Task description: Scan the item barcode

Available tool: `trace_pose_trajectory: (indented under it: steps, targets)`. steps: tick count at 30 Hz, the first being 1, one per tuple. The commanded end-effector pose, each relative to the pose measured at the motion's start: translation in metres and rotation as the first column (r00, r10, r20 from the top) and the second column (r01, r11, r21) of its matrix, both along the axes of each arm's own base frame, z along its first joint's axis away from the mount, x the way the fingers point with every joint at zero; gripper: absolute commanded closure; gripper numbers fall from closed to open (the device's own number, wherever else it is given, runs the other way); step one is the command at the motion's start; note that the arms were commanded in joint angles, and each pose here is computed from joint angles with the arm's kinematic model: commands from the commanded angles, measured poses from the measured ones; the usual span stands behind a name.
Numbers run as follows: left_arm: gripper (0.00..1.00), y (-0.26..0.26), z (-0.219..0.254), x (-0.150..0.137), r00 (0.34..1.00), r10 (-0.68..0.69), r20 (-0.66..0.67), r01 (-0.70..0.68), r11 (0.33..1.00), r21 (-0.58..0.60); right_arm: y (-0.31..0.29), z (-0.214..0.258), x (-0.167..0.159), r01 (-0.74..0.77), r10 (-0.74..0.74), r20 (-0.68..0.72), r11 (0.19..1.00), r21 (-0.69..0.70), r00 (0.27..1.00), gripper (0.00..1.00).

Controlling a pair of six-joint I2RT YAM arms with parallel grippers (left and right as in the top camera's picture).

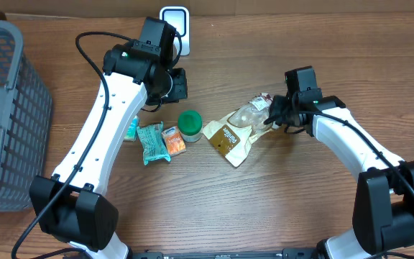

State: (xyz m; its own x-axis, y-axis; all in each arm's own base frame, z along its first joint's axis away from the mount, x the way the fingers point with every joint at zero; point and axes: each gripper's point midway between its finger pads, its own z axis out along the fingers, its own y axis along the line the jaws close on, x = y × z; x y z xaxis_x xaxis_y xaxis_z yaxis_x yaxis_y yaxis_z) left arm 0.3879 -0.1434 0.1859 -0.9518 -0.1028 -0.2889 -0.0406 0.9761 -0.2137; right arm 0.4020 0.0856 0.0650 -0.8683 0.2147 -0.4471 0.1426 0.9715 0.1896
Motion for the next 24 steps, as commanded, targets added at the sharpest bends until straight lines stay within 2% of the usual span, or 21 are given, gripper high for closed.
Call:
trace_pose_trajectory:
  steps: [1,4,7,11,13,14,18,24]
  targets:
    - [0.96,0.006,-0.005,0.002,1.0,-0.011,-0.002,0.011,1.0,0.023,-0.002,0.012,0.021,-0.052,0.057,0.107,0.997,-0.05,0.993,0.56]
    - [0.96,0.006,-0.005,0.002,1.0,-0.011,-0.003,0.011,1.0,0.022,0.019,0.023,0.028,-0.126,0.119,0.152,0.991,0.037,0.981,0.55]
    - [0.96,0.006,-0.006,0.002,1.0,-0.011,-0.003,0.011,1.0,0.023,0.041,0.035,0.022,-0.163,0.144,0.119,0.972,0.17,0.982,0.52]
    - [0.96,0.006,-0.005,0.002,1.0,-0.011,-0.002,0.011,1.0,0.022,0.064,0.045,-0.003,-0.105,0.127,-0.038,0.925,0.366,0.991,0.54]
    - [0.96,0.006,-0.005,0.002,1.0,-0.011,-0.002,0.011,1.0,0.023,0.068,0.038,-0.023,-0.033,0.102,-0.151,0.915,0.403,0.983,0.61]
    - [0.96,0.006,-0.006,0.002,1.0,-0.011,-0.003,0.011,1.0,0.023,0.067,0.032,-0.034,0.012,0.08,-0.214,0.918,0.397,0.974,0.65]
    - [0.96,0.006,-0.005,0.003,1.0,-0.011,0.001,0.011,1.0,0.022,0.058,0.002,-0.066,0.118,0.0,-0.366,0.946,0.301,0.931,0.65]
    - [0.95,0.006,-0.005,0.003,1.0,-0.011,0.002,0.011,1.0,0.022,0.024,-0.036,-0.082,0.178,-0.105,-0.439,0.976,0.129,0.892,0.65]
